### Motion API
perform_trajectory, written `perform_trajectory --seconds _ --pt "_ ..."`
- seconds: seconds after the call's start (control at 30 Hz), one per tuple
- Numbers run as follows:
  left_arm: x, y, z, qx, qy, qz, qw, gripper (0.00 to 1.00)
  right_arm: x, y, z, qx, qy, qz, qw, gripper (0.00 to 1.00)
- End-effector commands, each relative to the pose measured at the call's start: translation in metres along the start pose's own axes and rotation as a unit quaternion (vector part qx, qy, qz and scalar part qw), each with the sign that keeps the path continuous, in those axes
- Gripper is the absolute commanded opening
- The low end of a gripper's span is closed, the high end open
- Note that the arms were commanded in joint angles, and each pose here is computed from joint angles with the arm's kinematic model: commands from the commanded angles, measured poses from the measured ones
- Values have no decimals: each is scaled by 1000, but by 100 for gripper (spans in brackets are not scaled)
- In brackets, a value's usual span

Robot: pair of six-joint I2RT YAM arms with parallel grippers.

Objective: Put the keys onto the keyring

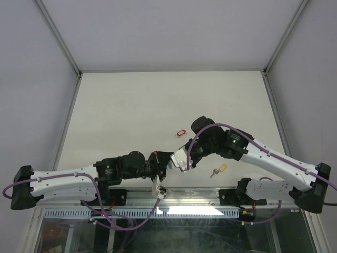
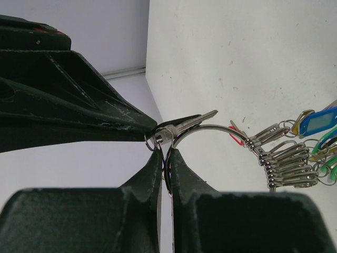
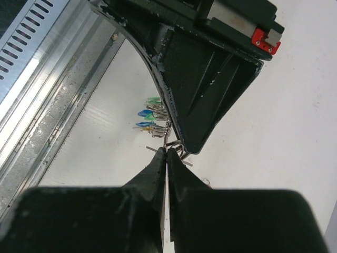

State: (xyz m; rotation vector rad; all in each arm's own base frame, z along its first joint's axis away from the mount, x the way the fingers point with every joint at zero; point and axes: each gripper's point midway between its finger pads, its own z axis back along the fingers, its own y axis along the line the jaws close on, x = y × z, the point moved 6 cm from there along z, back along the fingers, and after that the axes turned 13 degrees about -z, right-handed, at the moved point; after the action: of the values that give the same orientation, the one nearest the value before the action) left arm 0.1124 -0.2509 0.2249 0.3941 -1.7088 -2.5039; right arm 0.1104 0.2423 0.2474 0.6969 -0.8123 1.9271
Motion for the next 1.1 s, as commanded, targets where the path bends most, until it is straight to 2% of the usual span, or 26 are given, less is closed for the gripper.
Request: perform_trajectory --seconds 0.0,0.77,0.93,1.07 --pt "-7 51 13 105 7 -6 994 0 5 10 -2 28 -10 -20 999 0" --pt "-13 46 13 95 36 2 995 0 10 27 2 40 -15 -47 998 0" --pt "-14 44 13 92 41 3 995 0 9 23 7 2 -14 -51 999 0" --pt "-16 44 15 94 49 3 994 0 3 16 11 -53 -1 -95 994 0"
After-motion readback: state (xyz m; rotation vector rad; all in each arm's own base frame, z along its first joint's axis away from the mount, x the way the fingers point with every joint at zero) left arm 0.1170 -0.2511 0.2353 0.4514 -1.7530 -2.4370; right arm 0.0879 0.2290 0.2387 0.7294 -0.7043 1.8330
